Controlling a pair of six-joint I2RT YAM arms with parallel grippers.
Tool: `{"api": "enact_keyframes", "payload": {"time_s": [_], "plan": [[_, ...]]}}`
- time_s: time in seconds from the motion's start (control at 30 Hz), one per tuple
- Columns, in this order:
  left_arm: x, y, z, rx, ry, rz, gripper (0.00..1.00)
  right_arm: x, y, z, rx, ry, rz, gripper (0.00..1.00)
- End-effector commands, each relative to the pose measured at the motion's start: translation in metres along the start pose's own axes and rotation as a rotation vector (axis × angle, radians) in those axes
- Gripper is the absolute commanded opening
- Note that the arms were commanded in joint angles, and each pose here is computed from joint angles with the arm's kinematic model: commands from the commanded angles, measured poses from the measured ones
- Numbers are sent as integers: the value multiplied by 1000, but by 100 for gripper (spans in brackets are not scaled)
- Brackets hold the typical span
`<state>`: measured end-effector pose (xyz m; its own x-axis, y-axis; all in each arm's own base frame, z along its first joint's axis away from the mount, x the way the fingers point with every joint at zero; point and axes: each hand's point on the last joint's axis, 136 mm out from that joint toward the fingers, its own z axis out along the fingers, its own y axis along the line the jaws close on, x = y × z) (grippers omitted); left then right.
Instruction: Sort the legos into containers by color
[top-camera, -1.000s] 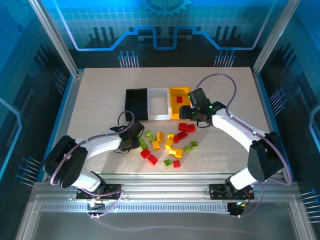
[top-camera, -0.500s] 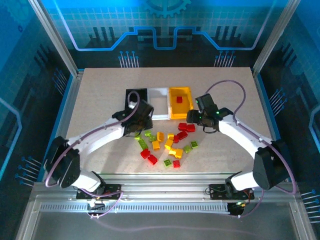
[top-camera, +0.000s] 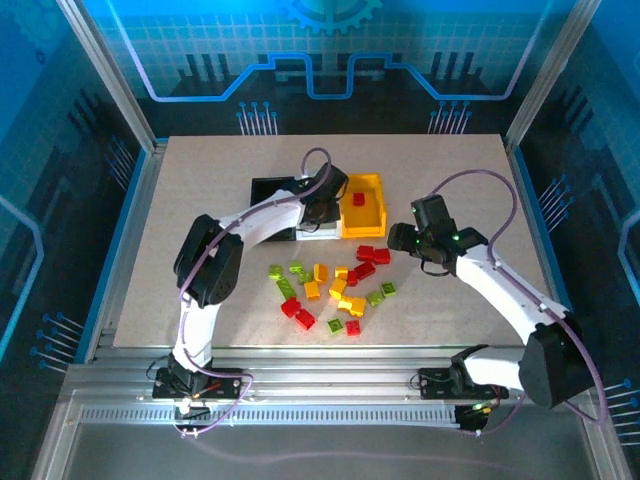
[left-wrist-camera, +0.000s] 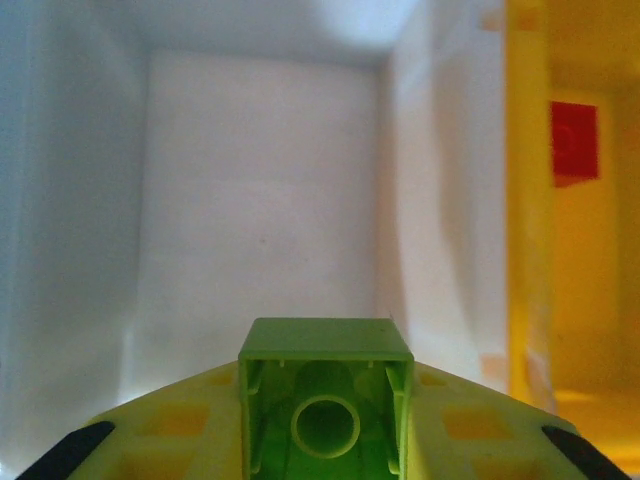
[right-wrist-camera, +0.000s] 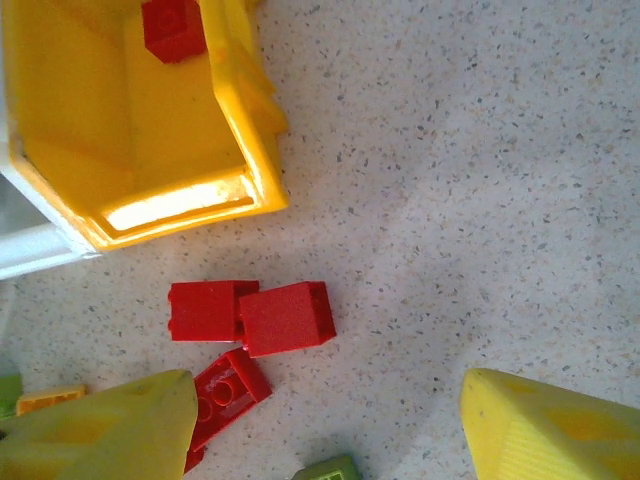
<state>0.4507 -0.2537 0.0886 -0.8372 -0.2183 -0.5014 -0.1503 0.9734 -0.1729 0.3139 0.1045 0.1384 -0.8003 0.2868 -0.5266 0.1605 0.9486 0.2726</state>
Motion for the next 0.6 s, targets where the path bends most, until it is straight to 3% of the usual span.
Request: {"api": "enact_keyframes", "payload": {"time_s": [0.0,0.17,0.4,0.57], "plan": [[-9,0,3,-32,2,32,41,11,-10,-1,8,28,18,72],[-11,-8,-1,-2,13,26,56,11,-12,-2,-11,20,38,72],[-9,-24,-65,123,-42,41,78,11,-4,-4,-57,39,25,79],[37,-16,-100,189,20,89,92,22,4,-1,-103,96,-11,82]]}}
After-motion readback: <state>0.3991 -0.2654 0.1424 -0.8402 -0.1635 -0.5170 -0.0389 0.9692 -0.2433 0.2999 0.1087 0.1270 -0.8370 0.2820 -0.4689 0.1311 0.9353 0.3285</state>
